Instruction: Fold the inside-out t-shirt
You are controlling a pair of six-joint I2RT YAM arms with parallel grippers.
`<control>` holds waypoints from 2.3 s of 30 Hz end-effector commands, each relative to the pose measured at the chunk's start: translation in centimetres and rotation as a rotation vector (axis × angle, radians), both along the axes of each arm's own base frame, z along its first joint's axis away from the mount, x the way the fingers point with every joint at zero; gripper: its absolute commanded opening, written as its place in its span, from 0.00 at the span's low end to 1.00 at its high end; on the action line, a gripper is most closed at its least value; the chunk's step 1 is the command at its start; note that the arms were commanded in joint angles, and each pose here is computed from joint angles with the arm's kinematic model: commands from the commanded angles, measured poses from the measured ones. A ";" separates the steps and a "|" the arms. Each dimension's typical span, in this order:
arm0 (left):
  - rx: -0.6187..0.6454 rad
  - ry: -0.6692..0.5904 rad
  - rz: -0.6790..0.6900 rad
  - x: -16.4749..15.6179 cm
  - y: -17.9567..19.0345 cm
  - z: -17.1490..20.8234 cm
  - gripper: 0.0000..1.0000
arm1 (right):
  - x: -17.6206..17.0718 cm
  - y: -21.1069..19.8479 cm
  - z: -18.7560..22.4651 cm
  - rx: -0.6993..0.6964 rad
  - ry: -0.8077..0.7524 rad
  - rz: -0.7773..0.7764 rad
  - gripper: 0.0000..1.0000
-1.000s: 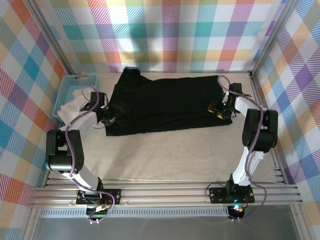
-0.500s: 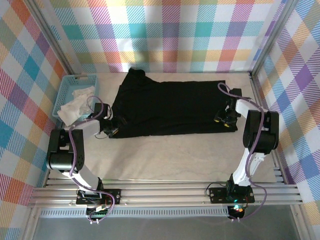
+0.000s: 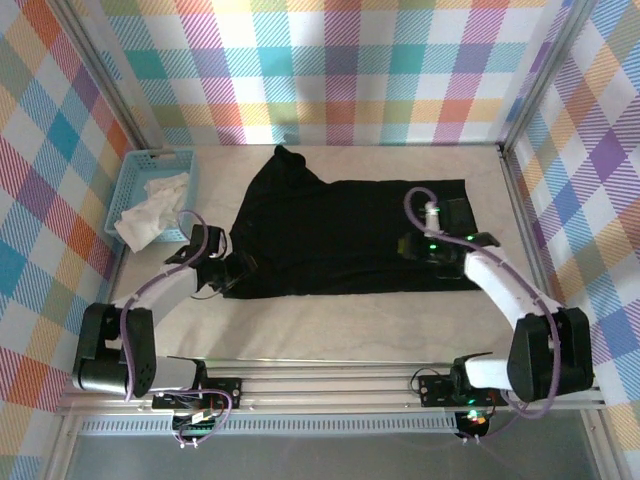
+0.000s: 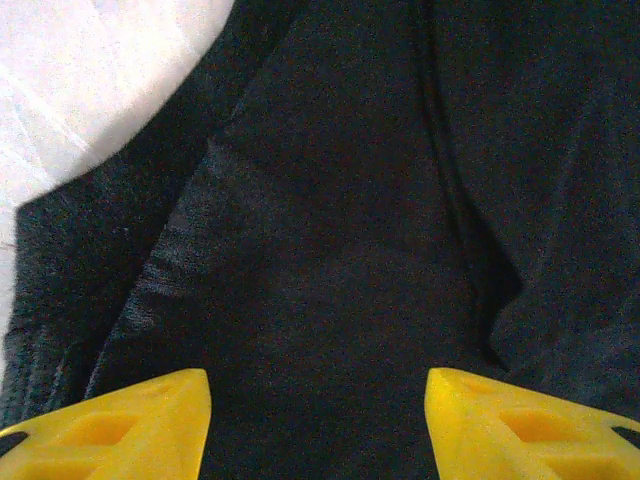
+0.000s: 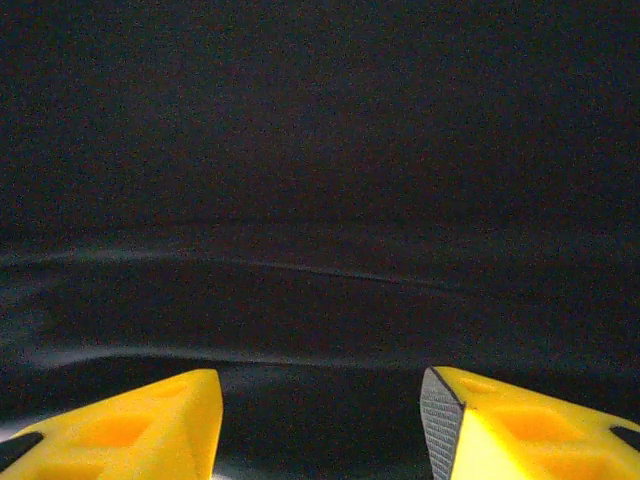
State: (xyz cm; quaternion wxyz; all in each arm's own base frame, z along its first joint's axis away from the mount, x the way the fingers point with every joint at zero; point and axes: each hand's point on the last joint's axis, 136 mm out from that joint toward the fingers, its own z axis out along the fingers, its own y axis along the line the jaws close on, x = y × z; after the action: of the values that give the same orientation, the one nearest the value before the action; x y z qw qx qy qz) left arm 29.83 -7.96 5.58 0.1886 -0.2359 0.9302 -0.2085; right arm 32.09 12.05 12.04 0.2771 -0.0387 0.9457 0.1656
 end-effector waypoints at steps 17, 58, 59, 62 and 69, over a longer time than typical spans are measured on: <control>-0.064 0.113 -0.038 -1.6 -1.0 -3.6 0.41 | -2.3 31.2 -5.1 -0.048 -0.182 0.969 0.62; 0.000 0.122 -0.025 -3.0 0.3 -4.3 0.41 | 13.5 20.2 -8.1 0.093 0.138 0.206 0.25; 0.002 0.114 -0.027 -2.7 0.3 -4.1 0.41 | 14.0 19.3 -7.9 0.099 0.126 0.183 0.26; 0.013 0.135 -0.026 -3.2 0.5 -4.1 0.42 | 14.7 17.1 -6.5 0.116 0.094 0.158 0.34; 0.008 0.047 -0.008 -1.3 0.5 -1.5 0.45 | 11.8 14.5 -3.6 0.064 0.053 0.228 0.44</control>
State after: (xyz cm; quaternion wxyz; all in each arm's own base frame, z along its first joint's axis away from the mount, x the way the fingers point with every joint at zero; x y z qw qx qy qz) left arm 28.30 -8.32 2.97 0.1546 -0.2304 0.9361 -0.2163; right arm 45.68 26.01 4.04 0.2085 -0.0970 0.9502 0.2102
